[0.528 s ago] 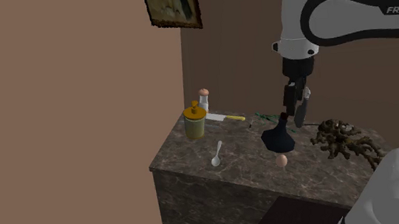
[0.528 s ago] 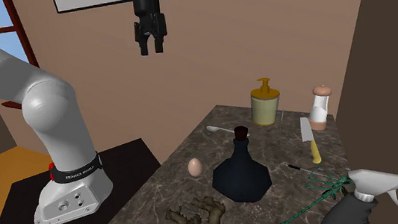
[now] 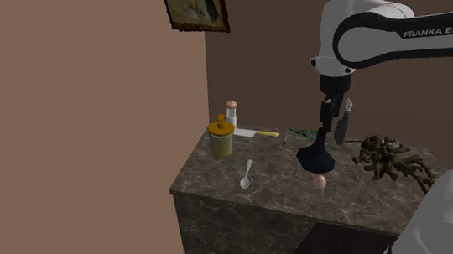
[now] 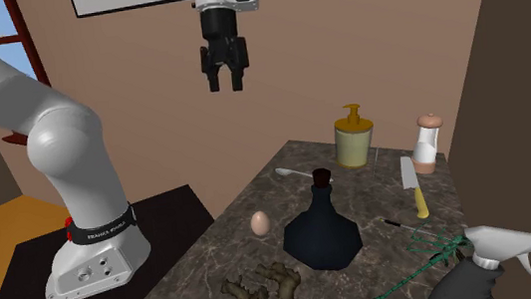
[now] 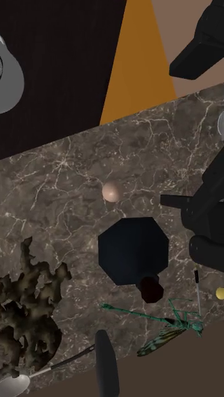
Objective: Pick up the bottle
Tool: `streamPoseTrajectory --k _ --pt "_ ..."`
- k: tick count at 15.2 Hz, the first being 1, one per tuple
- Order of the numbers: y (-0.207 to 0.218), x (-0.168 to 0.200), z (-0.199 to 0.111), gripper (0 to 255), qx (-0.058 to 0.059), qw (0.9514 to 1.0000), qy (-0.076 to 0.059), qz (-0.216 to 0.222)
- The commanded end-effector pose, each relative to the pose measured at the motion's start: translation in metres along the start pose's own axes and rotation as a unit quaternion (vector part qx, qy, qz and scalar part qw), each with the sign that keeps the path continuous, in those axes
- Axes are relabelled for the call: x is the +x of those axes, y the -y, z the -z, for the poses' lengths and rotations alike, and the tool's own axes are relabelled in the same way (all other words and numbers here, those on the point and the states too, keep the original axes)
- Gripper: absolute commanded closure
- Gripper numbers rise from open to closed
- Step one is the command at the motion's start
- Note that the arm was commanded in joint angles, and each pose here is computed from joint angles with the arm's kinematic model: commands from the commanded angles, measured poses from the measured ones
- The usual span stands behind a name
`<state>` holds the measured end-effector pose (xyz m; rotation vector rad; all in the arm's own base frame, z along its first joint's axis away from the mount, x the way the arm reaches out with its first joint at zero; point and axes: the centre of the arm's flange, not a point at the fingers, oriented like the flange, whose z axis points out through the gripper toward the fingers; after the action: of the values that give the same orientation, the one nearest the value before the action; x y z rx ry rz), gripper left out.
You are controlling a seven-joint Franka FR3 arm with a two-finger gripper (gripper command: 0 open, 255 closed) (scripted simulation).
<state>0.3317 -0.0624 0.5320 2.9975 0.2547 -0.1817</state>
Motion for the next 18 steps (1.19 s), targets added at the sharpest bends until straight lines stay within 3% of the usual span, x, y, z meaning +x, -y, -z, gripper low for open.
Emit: streamPoseTrajectory --k 1,18 --pt "-0.022 0.005 -0.015 0 0.001 1.0000 -0.005 -0.001" --pt "-0.198 0.055 -0.146 0 0.013 0.9991 -0.039 -0.008"
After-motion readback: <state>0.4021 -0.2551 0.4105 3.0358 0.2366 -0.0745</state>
